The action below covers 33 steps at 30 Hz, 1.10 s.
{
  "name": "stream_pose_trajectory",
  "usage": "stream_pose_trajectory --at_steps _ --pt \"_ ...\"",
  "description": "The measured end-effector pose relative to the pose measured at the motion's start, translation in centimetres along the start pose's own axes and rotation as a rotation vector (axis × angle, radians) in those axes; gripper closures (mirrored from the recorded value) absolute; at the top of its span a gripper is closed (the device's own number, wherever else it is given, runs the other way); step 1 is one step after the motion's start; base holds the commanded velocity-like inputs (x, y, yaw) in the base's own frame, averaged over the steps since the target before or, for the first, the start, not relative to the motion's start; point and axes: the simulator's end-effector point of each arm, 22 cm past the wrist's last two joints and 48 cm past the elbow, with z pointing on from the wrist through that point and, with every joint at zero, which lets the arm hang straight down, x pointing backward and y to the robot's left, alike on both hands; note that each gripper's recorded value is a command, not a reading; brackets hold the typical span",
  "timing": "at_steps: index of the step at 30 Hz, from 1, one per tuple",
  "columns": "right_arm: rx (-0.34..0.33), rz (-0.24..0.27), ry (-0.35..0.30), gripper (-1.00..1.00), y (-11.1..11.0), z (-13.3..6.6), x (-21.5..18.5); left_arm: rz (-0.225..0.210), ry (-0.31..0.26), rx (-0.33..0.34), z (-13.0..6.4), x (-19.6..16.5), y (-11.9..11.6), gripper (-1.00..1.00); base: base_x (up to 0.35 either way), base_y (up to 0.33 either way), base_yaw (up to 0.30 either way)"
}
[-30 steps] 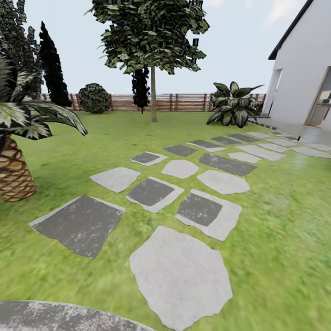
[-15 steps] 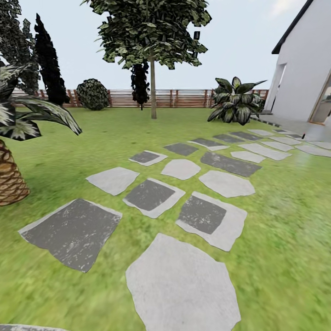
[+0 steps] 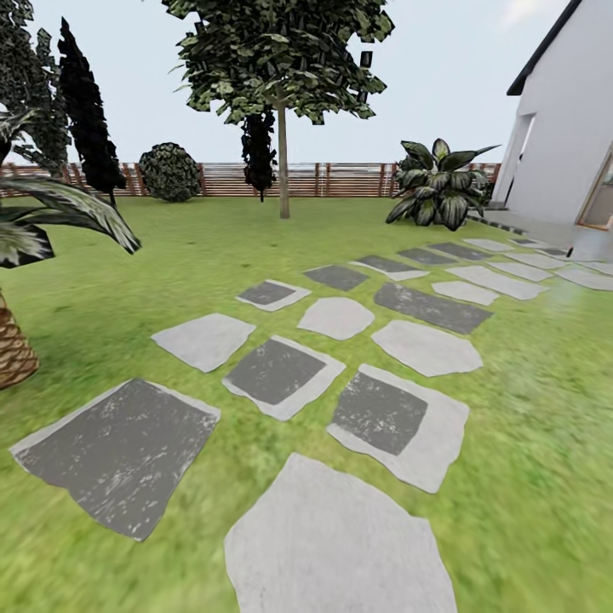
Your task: In the garden, pick up the pesticide atomizer on the floor and spray pesticide onto both trees until each tree trunk is fully covered.
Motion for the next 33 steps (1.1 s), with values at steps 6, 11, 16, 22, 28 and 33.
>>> stream_pose_trajectory --at_steps 6,11,16,22,28,33 --pt "0.001 0.000 0.000 -1.00 0.00 0.00 0.00 0.001 0.000 0.000 0.00 0.00 -0.01 -1.00 0.340 0.000 0.000" --pt "0.001 0.001 0.000 -1.00 0.07 0.00 -0.01 0.000 0.000 0.000 0.00 -0.02 0.00 -1.00 0.340 0.000 -0.003" --pt "0.001 0.001 0.000 -1.00 0.07 0.00 -0.01 0.000 0.000 0.000 0.00 -0.02 0.00 -1.00 0.340 0.000 -0.119" --pt "0.001 0.002 0.000 -1.00 0.06 0.01 0.00 0.000 0.000 0.000 0.01 -0.02 0.00 -1.00 0.340 0.000 -0.268" --pt "0.001 0.001 0.000 -1.00 0.08 0.00 0.01 0.000 0.000 0.000 0.00 -0.02 0.01 -1.00 0.340 0.000 -0.297" --pt "0.000 0.002 0.001 -1.00 0.09 0.00 0.02 0.000 0.000 0.000 0.00 -0.02 0.01 -1.00 0.340 0.000 -0.298"
